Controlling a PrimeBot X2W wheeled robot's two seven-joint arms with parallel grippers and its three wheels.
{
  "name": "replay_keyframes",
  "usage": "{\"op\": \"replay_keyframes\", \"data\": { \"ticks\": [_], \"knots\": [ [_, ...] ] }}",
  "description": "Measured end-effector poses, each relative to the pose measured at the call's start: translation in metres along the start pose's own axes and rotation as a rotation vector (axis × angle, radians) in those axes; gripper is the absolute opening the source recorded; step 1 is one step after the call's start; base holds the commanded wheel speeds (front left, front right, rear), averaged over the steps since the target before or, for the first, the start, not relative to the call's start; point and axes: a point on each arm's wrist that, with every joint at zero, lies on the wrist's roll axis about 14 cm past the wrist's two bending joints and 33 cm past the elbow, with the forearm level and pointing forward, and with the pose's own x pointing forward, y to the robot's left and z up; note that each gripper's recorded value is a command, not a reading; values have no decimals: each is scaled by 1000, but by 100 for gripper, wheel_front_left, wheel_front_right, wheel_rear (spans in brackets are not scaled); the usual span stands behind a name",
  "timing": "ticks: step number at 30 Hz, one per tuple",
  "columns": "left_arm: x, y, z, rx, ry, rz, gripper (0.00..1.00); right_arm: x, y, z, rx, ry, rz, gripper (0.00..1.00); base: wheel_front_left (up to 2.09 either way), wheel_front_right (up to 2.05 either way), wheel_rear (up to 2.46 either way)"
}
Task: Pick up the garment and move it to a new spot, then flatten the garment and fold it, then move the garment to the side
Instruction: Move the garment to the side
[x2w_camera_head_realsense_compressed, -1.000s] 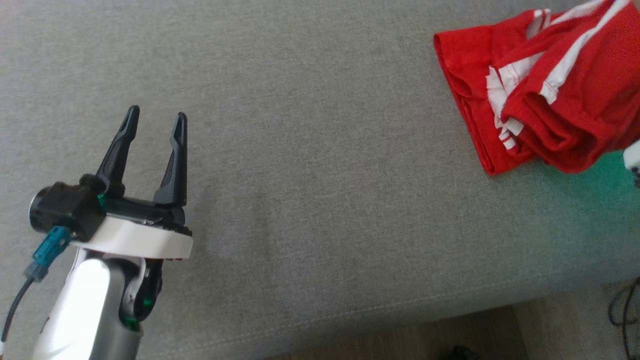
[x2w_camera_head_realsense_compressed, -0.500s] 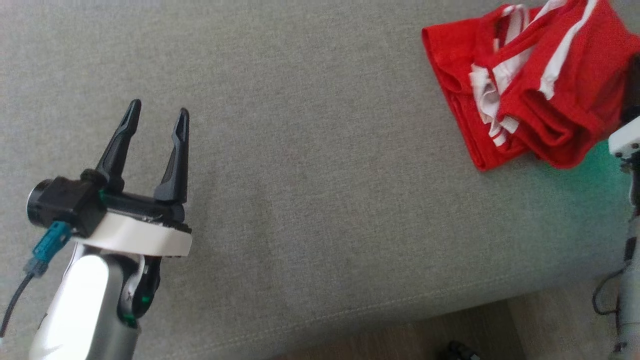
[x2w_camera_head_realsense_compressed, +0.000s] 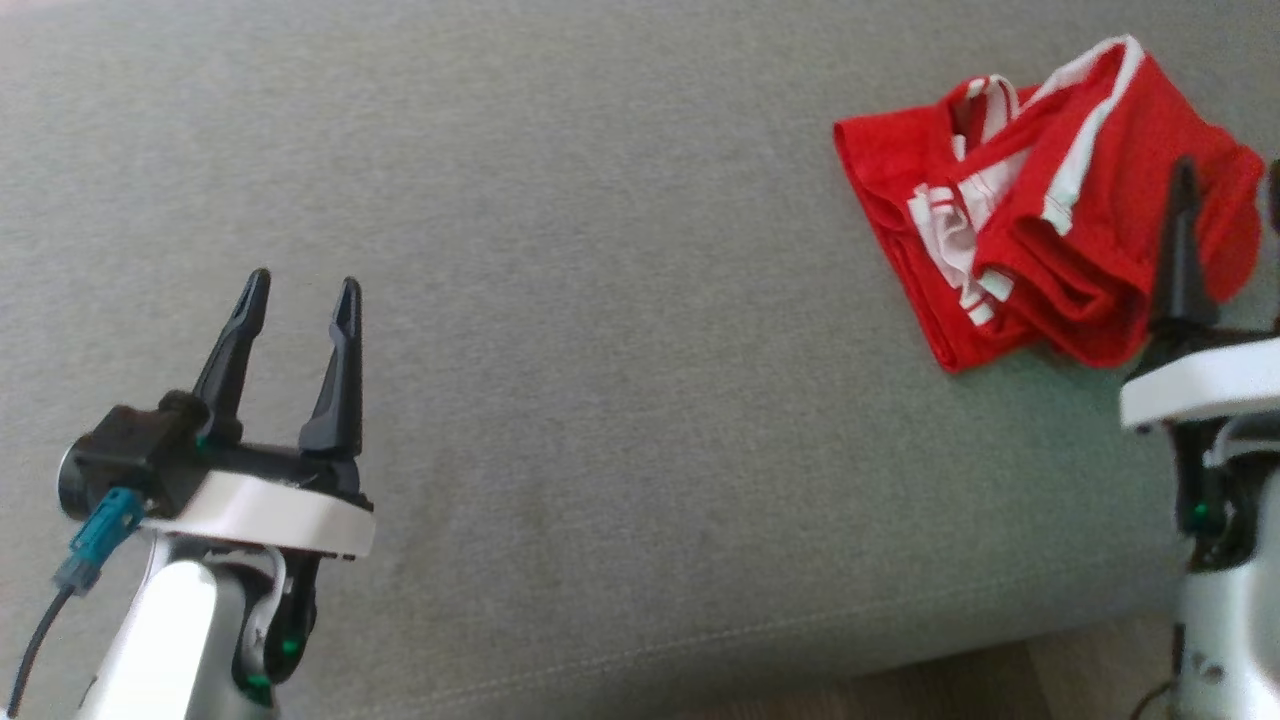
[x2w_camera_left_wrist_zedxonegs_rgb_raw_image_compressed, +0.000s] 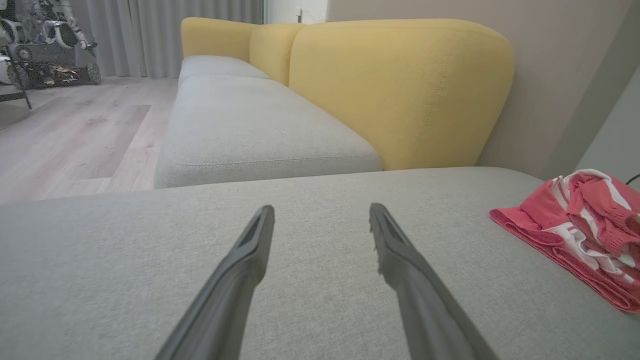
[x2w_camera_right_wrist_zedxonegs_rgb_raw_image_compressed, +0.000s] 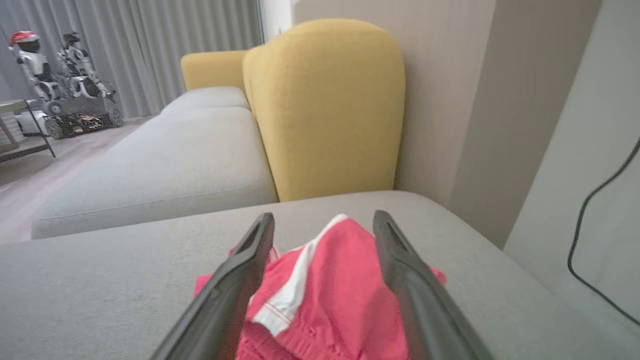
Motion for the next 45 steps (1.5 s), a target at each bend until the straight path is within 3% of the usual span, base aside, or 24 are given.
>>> {"op": "replay_keyframes", "data": {
  "ticks": [7, 17, 32, 45],
  "knots": [
    [-29, 30, 17, 27, -22, 126, 100, -10, 59, 13, -2, -52, 164, 100, 0, 0, 0],
    [-82, 53, 27, 61, -20, 251, 100, -33, 98, 13, 17, -60, 282, 100, 0, 0, 0],
    [-131, 44, 36, 67, -18, 293, 100, -76, 104, 3, 26, -23, 324, 100, 0, 0, 0],
    [-138, 39, 37, 76, -17, 281, 100, -84, 101, 3, 36, -17, 320, 100, 0, 0, 0]
  ]
}}
